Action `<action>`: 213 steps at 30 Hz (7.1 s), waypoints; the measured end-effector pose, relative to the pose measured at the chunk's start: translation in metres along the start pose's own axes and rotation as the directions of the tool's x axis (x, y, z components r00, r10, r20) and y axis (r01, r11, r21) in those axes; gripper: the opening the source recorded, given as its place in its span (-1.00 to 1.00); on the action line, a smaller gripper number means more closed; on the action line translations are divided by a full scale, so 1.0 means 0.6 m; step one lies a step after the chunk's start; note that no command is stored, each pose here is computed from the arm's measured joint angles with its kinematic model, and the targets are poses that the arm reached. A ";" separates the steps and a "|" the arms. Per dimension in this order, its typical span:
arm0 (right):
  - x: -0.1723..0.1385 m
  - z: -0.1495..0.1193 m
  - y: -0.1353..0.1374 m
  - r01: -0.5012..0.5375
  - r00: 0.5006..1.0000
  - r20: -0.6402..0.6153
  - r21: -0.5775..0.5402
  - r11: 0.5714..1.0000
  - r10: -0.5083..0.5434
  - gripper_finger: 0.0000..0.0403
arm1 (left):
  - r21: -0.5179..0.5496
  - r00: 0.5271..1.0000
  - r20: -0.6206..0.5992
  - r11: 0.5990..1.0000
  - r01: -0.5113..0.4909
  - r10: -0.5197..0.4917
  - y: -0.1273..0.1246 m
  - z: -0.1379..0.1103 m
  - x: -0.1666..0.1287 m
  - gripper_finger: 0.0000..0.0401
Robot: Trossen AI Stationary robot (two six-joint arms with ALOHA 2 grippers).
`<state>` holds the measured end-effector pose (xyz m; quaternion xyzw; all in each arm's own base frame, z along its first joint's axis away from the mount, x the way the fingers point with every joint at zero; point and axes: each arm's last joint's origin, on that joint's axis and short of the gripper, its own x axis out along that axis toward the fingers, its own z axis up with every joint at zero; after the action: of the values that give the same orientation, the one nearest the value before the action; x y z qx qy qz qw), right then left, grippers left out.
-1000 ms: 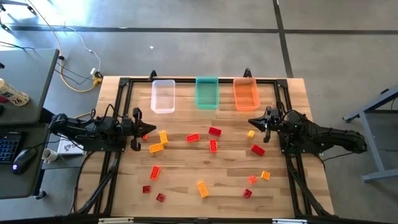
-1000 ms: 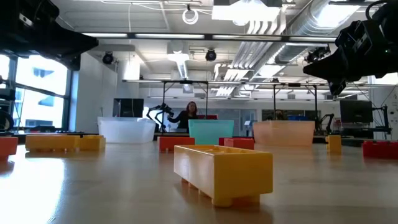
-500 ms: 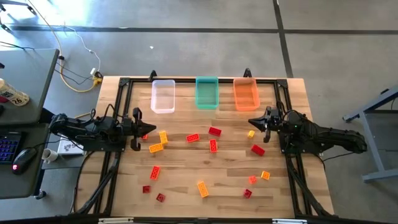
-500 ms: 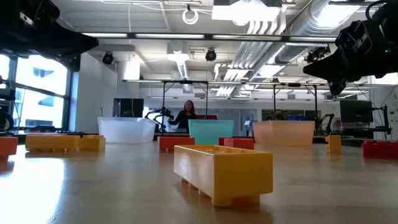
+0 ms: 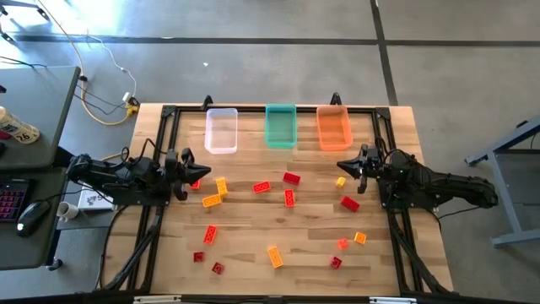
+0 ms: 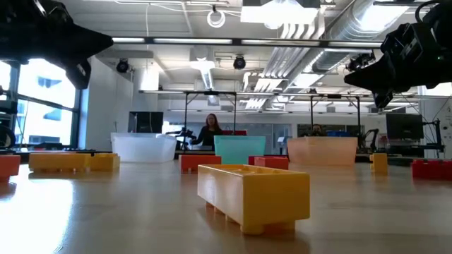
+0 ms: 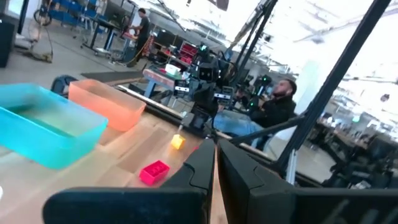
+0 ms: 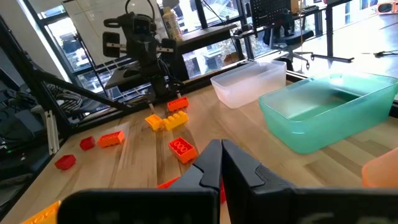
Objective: Sort & place blocks by color
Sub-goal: Put the yellow game piece into the transparent bin
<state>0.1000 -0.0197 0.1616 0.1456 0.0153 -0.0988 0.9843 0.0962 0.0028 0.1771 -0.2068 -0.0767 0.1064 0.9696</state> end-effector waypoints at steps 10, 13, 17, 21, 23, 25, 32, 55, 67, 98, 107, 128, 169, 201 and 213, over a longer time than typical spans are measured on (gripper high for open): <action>0.000 0.000 0.000 0.000 1.000 0.000 0.000 1.000 0.000 -1.00 | -0.050 1.000 0.024 0.999 0.011 -0.010 -0.002 0.004 0.000 -0.95; 0.000 0.000 0.000 0.000 1.000 0.000 0.000 1.000 0.000 -1.00 | -0.045 0.998 0.062 0.999 0.028 -0.025 -0.004 0.010 0.000 -0.95; 0.000 0.000 0.000 0.000 1.000 0.000 0.000 1.000 0.000 -1.00 | 0.017 0.990 0.131 0.999 0.049 -0.051 -0.009 0.022 -0.002 -0.91; 0.000 0.000 0.000 0.000 1.000 0.000 0.000 1.000 0.000 -1.00 | 0.061 0.977 0.202 0.996 0.062 -0.073 -0.013 0.034 -0.004 -0.79; 0.000 0.000 0.000 0.000 1.000 0.000 0.000 1.000 0.000 -1.00 | 0.069 0.967 0.245 0.996 0.058 -0.074 -0.014 0.040 -0.006 -0.69; 0.000 0.000 0.000 0.000 1.000 0.000 0.000 1.000 0.000 -1.00 | 0.073 0.956 0.287 0.996 0.043 -0.062 -0.015 0.047 -0.007 -0.57; 0.000 0.000 0.000 0.000 1.000 0.000 0.000 1.000 0.000 -1.00 | 0.044 0.875 0.477 0.996 0.076 -0.088 -0.022 0.078 -0.021 -0.17; 0.000 0.000 0.000 0.000 1.000 0.000 0.000 1.000 0.000 -1.00 | 0.388 0.992 -0.063 0.919 -0.077 0.109 -0.085 0.228 -0.023 0.21; 0.000 0.000 0.000 0.000 1.000 0.001 0.000 1.000 0.000 -1.00 | 0.322 0.868 -0.483 0.945 0.056 0.113 -0.095 0.188 0.027 0.21; 0.000 0.000 0.000 0.000 1.000 0.001 0.000 1.000 0.000 -1.00 | 0.253 0.276 -0.921 0.961 -0.115 0.276 -0.077 0.041 0.122 0.21; 0.000 0.000 0.000 0.000 1.000 0.001 0.000 1.000 0.000 -1.00 | 0.304 0.155 -0.935 0.947 -0.106 0.318 -0.075 0.001 0.141 0.21; 0.000 0.000 0.000 0.000 1.000 0.001 0.000 1.000 0.000 -1.00 | 0.359 0.029 -0.931 0.929 -0.088 0.363 -0.058 -0.073 0.181 0.21; 0.000 0.000 0.000 0.000 1.000 0.001 0.000 1.000 0.000 -1.00 | 0.472 -0.033 -0.880 0.861 -0.190 0.475 -0.042 -0.105 0.189 -0.69; 0.000 0.000 0.000 0.000 1.000 0.001 0.000 1.000 0.000 -1.00 | 0.471 0.341 -0.711 0.776 -0.419 0.616 -0.019 0.072 0.253 -0.70; 0.000 0.000 0.000 0.000 1.000 0.001 0.000 1.000 0.000 -1.00 | 0.443 0.342 -0.552 0.615 -0.652 0.760 0.100 0.152 0.260 -0.70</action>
<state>0.1000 -0.0197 0.1617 0.1455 0.0147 -0.0989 0.9843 0.2186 0.1287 0.2504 -0.1722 0.3996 0.4340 0.7888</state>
